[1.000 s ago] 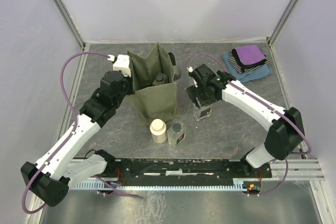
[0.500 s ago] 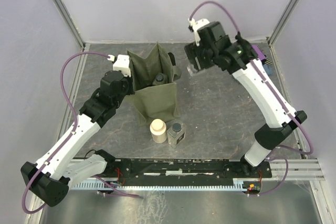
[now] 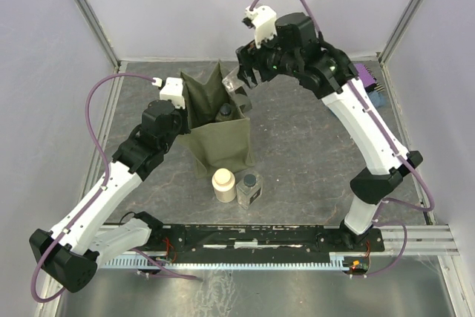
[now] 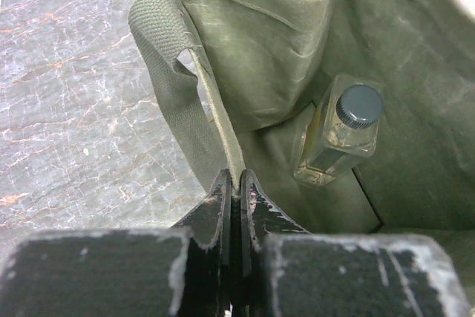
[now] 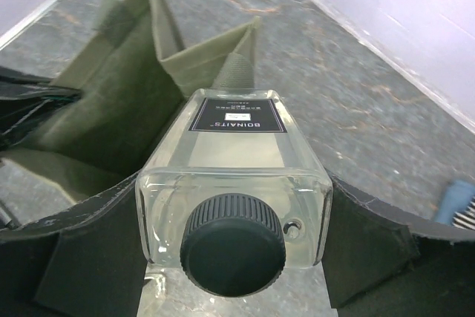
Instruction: Place the personal care products into the canvas bag
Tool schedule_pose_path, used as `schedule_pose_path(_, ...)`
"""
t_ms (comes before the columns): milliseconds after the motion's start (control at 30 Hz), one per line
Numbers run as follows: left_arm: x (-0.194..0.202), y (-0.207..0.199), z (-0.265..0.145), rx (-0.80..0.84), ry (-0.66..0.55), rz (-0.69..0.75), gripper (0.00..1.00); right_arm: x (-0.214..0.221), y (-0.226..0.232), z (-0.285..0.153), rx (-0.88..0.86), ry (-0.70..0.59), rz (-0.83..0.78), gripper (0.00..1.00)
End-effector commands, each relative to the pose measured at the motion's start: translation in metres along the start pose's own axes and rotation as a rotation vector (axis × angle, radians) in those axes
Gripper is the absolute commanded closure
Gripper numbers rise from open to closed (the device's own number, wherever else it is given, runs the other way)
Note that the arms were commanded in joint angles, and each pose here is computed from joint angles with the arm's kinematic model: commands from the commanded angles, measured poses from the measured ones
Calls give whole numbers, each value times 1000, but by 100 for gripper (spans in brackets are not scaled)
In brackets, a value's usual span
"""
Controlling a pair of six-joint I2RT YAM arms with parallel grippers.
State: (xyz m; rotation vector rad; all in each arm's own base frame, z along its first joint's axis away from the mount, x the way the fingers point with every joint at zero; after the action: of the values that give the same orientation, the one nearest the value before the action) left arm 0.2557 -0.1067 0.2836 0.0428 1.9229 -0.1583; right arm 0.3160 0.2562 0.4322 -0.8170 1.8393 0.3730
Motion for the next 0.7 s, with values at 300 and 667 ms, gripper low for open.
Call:
schedule_pose_path(300, -19, -5, 3, 20, -68, 10, 97, -76, 43, -23, -144, -404, -172, 99)
schedule_pose_path(667, -18, -8, 7, 29, -66, 4, 97, -113, 55, -57, -259, -578, -189, 99)
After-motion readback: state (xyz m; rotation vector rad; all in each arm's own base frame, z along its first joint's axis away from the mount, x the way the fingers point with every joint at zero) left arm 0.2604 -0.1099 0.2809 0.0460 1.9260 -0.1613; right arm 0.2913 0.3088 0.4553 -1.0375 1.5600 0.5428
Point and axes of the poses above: each gripper's point midway between its finger pads, its own z axis out along the fingers, its own y axis along the line the jaws close on, x = y × z, the point moved 6 cm from there along -z, back along the fingers, and after that the axes turned 6 degrees about -z, right-handed, at the moved point
